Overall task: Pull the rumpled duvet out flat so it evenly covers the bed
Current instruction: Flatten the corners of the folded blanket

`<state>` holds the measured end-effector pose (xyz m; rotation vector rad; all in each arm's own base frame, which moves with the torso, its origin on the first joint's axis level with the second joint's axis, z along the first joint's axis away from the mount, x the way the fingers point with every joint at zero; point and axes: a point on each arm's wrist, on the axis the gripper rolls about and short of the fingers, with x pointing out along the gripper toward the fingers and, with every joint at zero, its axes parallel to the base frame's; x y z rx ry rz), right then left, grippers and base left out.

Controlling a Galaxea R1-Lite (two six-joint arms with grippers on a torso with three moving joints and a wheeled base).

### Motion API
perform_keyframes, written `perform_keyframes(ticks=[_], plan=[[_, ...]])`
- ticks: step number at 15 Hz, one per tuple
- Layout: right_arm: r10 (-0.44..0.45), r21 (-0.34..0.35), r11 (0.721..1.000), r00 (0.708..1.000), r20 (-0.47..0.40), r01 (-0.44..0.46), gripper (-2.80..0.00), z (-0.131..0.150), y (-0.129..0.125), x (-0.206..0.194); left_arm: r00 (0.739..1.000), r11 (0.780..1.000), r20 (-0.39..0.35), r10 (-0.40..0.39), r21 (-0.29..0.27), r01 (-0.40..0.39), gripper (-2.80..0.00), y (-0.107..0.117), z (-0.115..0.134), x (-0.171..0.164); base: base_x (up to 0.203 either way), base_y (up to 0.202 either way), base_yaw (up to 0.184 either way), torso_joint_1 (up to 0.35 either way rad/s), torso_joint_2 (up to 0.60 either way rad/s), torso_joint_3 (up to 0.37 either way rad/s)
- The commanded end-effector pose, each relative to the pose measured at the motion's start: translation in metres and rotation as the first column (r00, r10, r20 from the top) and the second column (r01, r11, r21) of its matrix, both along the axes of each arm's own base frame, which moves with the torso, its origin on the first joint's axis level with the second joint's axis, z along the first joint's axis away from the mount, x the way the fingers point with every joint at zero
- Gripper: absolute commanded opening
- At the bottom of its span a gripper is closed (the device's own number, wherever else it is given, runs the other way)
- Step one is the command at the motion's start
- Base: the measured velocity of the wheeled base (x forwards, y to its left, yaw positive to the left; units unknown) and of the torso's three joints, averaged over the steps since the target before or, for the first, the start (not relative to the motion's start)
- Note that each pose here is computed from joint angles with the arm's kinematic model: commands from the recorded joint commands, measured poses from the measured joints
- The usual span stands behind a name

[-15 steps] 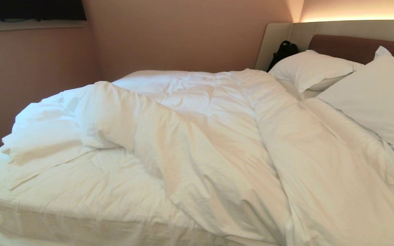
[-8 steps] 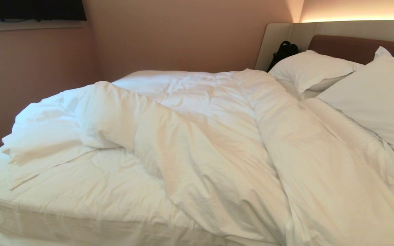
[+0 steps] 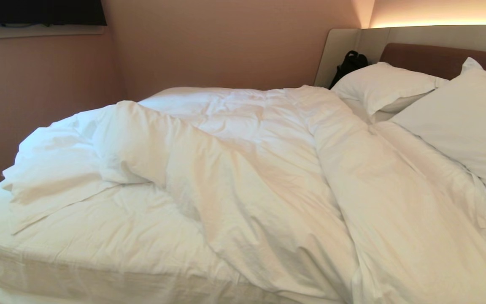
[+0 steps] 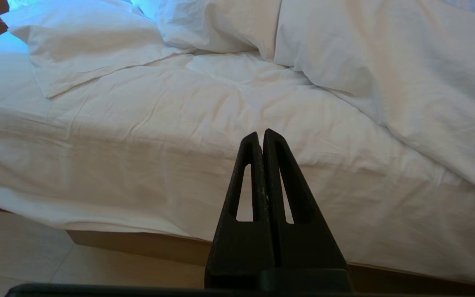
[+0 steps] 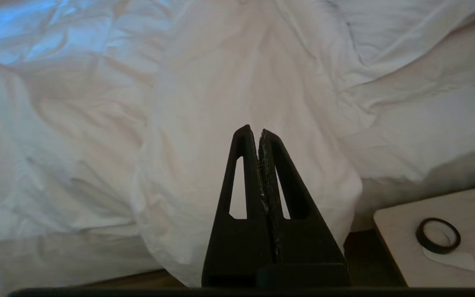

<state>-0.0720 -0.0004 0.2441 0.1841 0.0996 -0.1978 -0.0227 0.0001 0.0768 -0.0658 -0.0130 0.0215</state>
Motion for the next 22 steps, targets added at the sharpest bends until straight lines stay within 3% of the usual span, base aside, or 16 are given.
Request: perform_keyframes(ticks=[1,3,4,5,6,9,12,16,22], plan=[[-0.052,-0.003,0.999,0.995,0.088,0.053,-2.80,-0.014,0.003,0.006,1.000,1.000,0.000,0.001,0.000,-0.001,-2.80,0.000,0.000,0.000,0.000,0.000,0.000,0.000,0.00,0.000],[-0.063,-0.006,0.998,0.990,0.129,0.064,-2.80,-0.015,0.003,0.010,1.000,1.000,0.000,0.001,0.000,-0.001,-2.80,0.000,0.000,0.000,0.000,0.000,0.000,0.000,0.00,0.000],[-0.063,-0.010,0.998,0.977,0.205,0.067,-2.80,-0.012,0.002,0.016,1.000,1.000,0.000,0.001,-0.002,-0.001,-2.80,0.000,0.000,0.000,0.000,0.000,0.000,0.000,0.00,0.000],[-0.062,-0.024,0.997,0.933,0.355,0.075,-2.80,-0.001,0.002,0.018,1.000,1.000,0.000,0.001,-0.002,-0.001,-2.80,0.000,0.000,0.000,0.000,0.000,0.000,0.000,0.00,0.000],[-0.060,-0.039,0.995,0.894,0.444,0.086,-2.80,0.005,0.002,0.018,1.000,1.000,0.000,0.001,-0.002,-0.001,-2.80,0.000,0.000,0.000,0.000,0.000,0.000,0.000,0.00,0.000],[-0.053,-0.063,0.992,0.832,0.553,0.105,-2.80,0.020,0.003,0.009,1.000,1.000,0.000,0.001,-0.002,-0.001,-2.80,0.000,0.000,0.000,0.000,0.000,0.000,0.000,0.00,0.000],[-0.051,-0.065,0.993,0.860,0.507,0.097,-2.80,0.001,0.002,0.024,1.000,1.000,0.000,0.001,-0.003,-0.001,-2.80,0.000,0.000,0.000,0.000,0.000,0.000,0.000,0.00,0.000],[0.050,-0.082,0.997,0.868,0.494,-0.010,-2.80,-0.002,-0.001,0.022,1.000,1.000,0.000,0.001,-0.003,-0.001,-2.80,0.000,0.000,0.000,0.000,0.000,0.000,0.000,0.00,0.000],[0.090,-0.094,0.994,0.885,0.456,-0.053,-2.80,-0.042,-0.001,0.005,1.000,1.000,0.000,0.001,-0.002,-0.001,-2.80,0.000,0.000,0.000,0.000,0.000,0.000,0.000,0.00,0.000]])
